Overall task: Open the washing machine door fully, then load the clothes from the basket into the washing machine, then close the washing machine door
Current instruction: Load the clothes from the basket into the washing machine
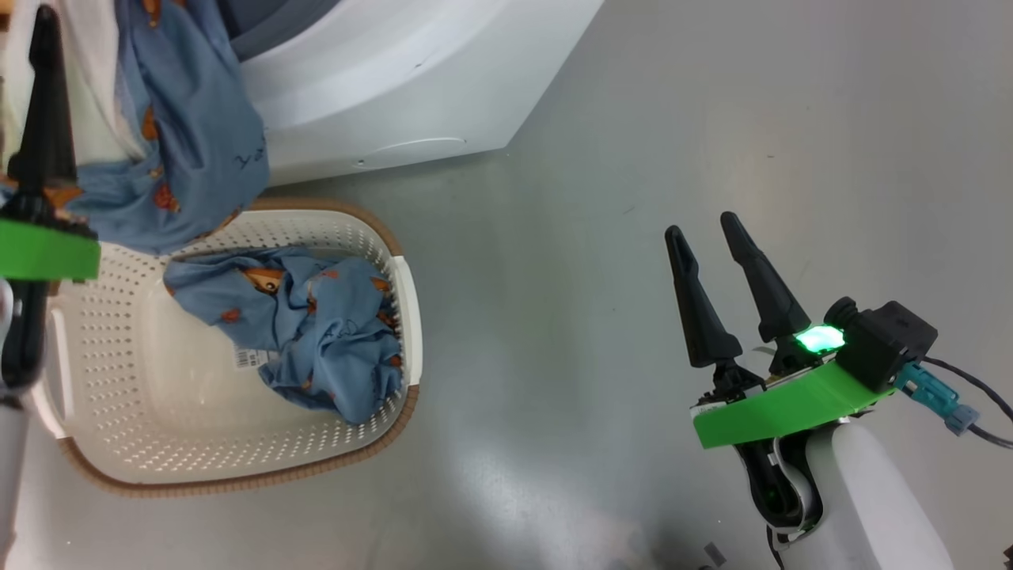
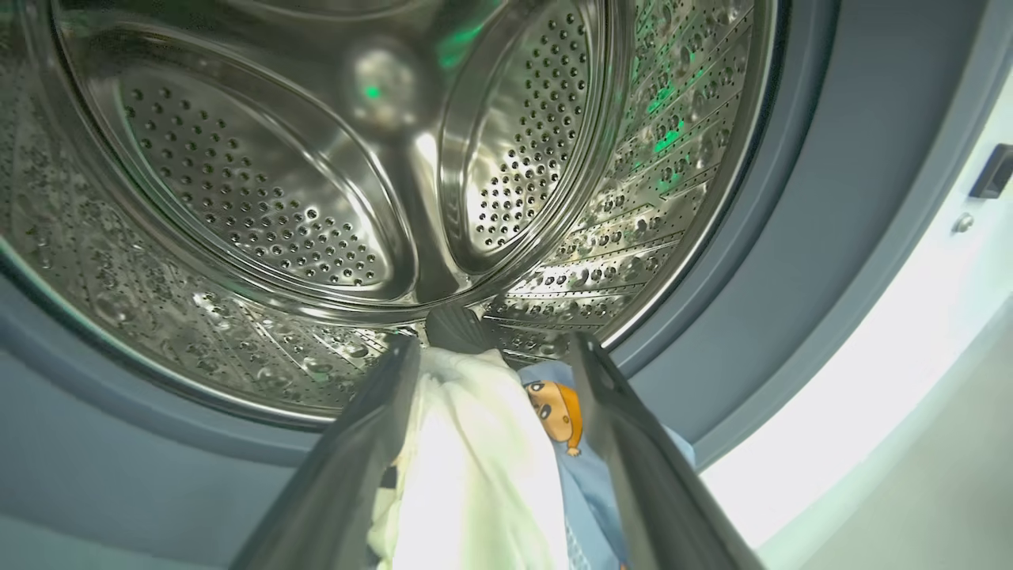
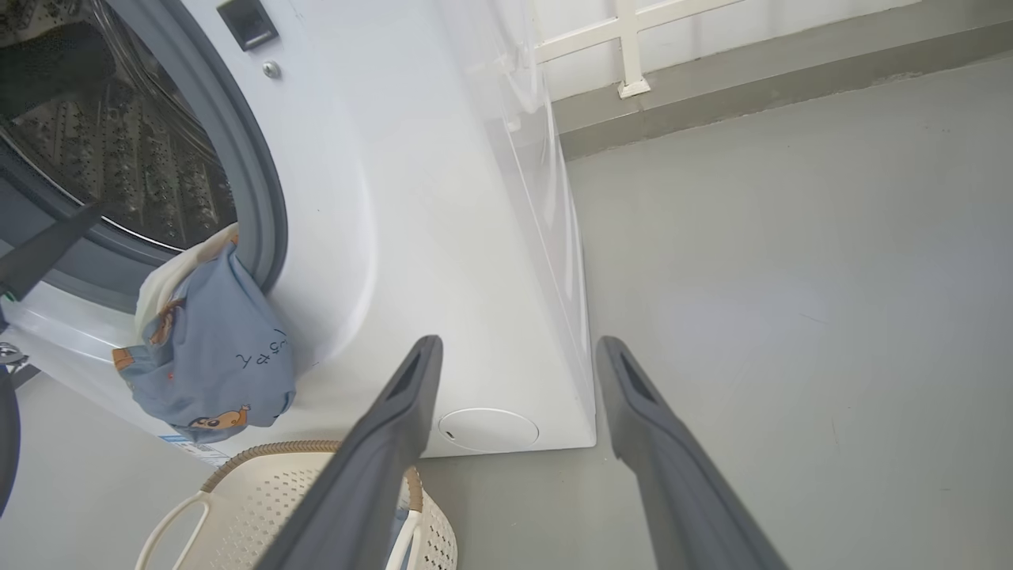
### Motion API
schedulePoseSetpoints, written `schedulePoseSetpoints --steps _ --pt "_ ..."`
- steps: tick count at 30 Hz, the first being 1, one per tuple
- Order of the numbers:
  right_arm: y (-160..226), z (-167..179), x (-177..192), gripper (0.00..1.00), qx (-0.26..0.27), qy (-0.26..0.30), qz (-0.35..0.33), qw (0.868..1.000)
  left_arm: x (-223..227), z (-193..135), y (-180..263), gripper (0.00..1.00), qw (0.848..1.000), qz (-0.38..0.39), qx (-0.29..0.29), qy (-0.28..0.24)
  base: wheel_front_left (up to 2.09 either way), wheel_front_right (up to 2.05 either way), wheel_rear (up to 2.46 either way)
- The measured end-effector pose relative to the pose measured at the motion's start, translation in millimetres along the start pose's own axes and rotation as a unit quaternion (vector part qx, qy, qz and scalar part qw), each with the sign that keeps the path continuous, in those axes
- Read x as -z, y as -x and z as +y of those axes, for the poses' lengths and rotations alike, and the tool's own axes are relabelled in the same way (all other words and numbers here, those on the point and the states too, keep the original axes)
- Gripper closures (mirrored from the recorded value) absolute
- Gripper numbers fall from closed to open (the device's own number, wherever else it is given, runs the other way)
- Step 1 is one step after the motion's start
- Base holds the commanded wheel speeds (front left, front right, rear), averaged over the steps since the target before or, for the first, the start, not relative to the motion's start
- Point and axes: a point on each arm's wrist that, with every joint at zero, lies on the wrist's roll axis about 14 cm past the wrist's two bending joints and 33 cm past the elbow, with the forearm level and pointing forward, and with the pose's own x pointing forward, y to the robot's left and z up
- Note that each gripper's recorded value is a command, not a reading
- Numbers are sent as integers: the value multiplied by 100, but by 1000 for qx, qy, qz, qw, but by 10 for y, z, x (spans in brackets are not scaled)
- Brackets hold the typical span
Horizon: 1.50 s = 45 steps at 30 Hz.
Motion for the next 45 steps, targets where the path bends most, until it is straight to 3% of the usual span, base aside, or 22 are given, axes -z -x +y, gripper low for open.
schedulePoseSetpoints --steps 31,45 --pt "-93 4 -20 0 -3 1 -7 1000 414 40 1249 0 995 66 -60 52 0 0 0" --pt "-149 37 -56 0 -9 3 -14 1000 414 -26 1384 0 993 70 -70 58 0 0 0"
